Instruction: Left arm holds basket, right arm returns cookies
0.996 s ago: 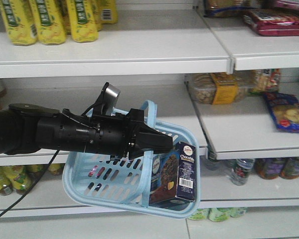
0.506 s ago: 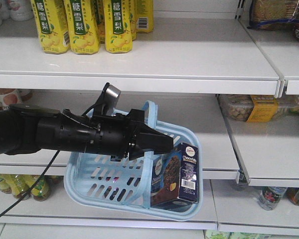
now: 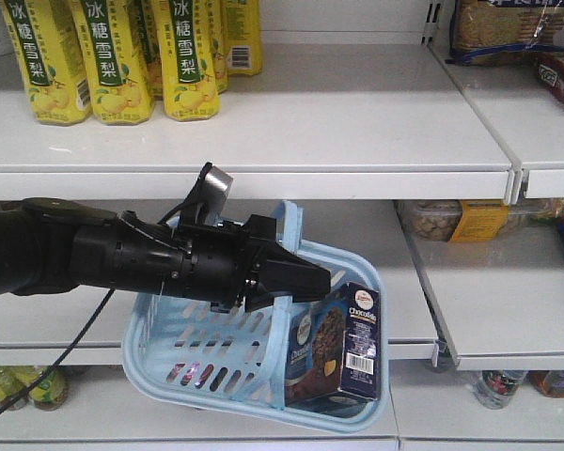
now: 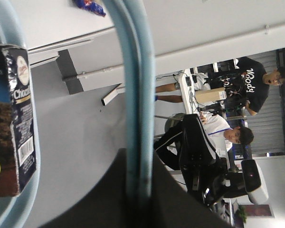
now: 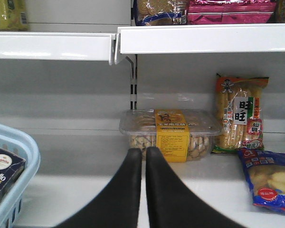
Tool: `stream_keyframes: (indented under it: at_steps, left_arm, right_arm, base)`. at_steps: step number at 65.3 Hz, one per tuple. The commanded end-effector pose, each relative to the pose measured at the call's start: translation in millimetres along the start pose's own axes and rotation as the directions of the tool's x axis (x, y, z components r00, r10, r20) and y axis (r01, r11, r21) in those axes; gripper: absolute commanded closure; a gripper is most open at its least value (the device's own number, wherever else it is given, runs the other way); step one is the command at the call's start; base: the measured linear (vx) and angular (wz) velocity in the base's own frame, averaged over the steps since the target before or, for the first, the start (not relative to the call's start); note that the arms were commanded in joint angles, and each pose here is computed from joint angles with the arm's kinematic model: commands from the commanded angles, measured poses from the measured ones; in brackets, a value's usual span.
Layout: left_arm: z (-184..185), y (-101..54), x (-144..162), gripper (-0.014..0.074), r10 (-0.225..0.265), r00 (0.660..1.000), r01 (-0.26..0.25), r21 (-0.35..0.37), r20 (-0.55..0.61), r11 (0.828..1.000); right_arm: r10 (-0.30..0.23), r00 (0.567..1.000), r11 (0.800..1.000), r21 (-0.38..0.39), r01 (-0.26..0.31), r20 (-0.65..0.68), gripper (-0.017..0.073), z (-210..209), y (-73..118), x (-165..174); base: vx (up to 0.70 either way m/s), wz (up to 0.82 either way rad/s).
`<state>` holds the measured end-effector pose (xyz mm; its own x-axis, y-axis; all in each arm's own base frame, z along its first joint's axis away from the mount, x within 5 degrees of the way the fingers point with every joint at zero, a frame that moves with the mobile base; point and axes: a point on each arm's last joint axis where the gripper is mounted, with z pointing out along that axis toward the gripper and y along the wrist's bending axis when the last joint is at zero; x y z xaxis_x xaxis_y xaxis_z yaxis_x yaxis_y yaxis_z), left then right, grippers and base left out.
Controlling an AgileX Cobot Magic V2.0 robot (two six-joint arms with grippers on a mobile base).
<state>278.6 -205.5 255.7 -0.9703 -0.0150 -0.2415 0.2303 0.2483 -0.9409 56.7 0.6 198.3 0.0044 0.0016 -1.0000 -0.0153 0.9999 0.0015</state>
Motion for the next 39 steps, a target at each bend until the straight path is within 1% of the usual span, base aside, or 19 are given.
stream_keyframes:
  at_steps: [1,39]
  left_arm:
    - [-9.4,-37.2,-8.5,0.0599,0.023,0.996,-0.036,0.157,0.087,0.987]
    - [-9.4,-37.2,-8.5,0.0599,0.023,0.996,-0.036,0.157,0.087,0.987]
  right_arm:
    - [-0.014,0.997,1.0,-0.008,0.014,0.069,0.0565,-0.4,0.8,-1.5]
    - [-0.014,0.997,1.0,-0.008,0.014,0.069,0.0565,-0.4,0.8,-1.5]
  base:
    - [0.07,-0.1]
    - [0.04,-0.03]
